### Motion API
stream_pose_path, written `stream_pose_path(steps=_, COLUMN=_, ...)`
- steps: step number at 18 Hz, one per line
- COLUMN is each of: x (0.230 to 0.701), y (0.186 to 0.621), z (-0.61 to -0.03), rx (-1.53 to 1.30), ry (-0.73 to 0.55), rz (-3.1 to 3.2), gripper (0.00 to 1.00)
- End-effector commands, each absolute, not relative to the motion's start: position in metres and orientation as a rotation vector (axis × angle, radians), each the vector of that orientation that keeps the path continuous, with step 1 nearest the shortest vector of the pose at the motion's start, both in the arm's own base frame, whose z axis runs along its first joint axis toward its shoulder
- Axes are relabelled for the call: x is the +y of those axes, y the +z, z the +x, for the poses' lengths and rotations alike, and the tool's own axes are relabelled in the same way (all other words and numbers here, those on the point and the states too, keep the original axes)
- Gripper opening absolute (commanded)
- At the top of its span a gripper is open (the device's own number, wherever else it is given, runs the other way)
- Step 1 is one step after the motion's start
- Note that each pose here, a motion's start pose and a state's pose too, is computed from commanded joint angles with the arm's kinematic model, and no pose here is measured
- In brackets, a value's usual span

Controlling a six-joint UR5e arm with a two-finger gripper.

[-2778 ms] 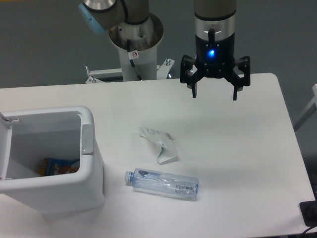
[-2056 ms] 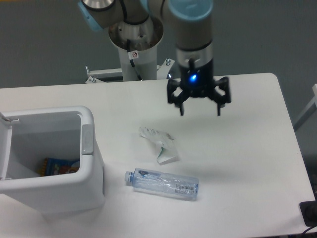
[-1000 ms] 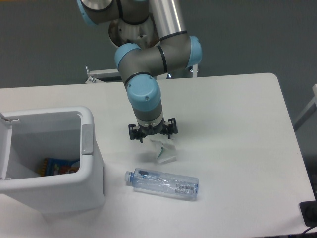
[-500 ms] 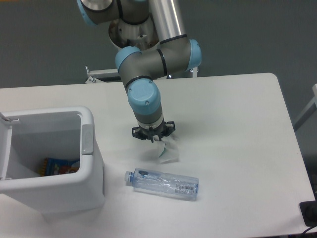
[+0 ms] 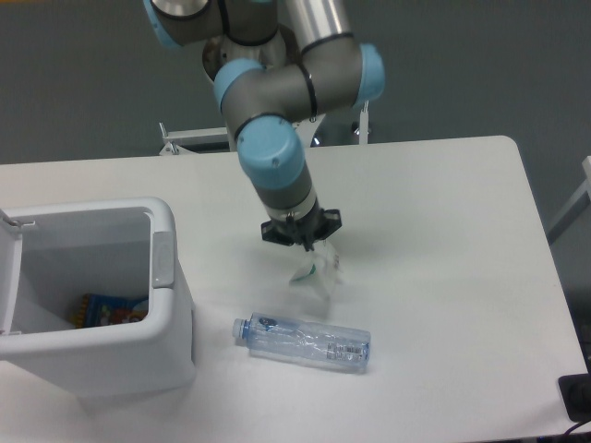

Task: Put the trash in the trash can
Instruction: 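Carry the wrapper over the white bin and open the gripper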

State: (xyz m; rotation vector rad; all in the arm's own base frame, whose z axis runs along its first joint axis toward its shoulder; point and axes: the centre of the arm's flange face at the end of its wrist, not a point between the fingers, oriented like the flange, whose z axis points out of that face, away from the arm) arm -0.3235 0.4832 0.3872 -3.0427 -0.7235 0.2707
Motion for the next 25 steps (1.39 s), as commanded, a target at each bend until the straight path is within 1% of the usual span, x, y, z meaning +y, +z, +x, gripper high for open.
stream_pose_path(steps=1, x=0.486, y=0.406, z=-0.332, rx=-0.736, ry=0.212, rz=-2.974, gripper=0.00)
stream_pose_path(steps=3, x=0.485, y=0.441, z=-0.353, rx=-0.782, ry=0.018, rz=-2.791, gripper=0.00)
stream_pose_path(steps=4, x=0.487, y=0.458, z=-0.361, rx=-0.787, ry=-0.050, rz=-2.717, gripper=0.00)
stream_pose_path(steps=6, x=0.485, y=0.481, z=-0.374, rx=-0.829, ry=-0.105, rz=-2.622, gripper=0.00)
stream_pose_path(steps=8, x=0.486, y=0.498, z=-0.376, rx=-0.857, ry=-0.122, rz=-2.565, gripper=0.00)
stream_pose_path(steps=10, x=0.494, y=0.521, z=-0.372, rx=-0.868, ry=-0.192, rz=-2.478, gripper=0.00)
stream_pose_path(steps=13, x=0.495, y=0.575, z=-0.345, rx=-0.831, ry=-0.294, rz=-2.339, gripper=0.00)
stream_pose_path(steps=16, x=0.492, y=0.606, z=-0.314, rx=-0.746, ry=-0.334, rz=-2.277, gripper=0.00)
stream_pose_path(steps=17, x=0.501, y=0.615, z=-0.287, rx=-0.680, ry=-0.379, rz=-2.268, gripper=0.00)
stream_pose_path(steps=19, x=0.517, y=0.616, z=-0.242, rx=-0.598, ry=-0.428, rz=-2.293, gripper=0.00)
stream_pose_path(steps=23, x=0.546, y=0.580, z=-0.173, rx=-0.493, ry=-0.521, rz=-2.358, gripper=0.00)
stream_pose_path(steps=24, x=0.548, y=0.572, z=-0.170, rx=-0.485, ry=-0.523, rz=-2.360, gripper=0.00)
stream_pose_path(steps=25, x=0.551, y=0.566, z=-0.166, rx=-0.470, ry=-0.522, rz=-2.358, gripper=0.06)
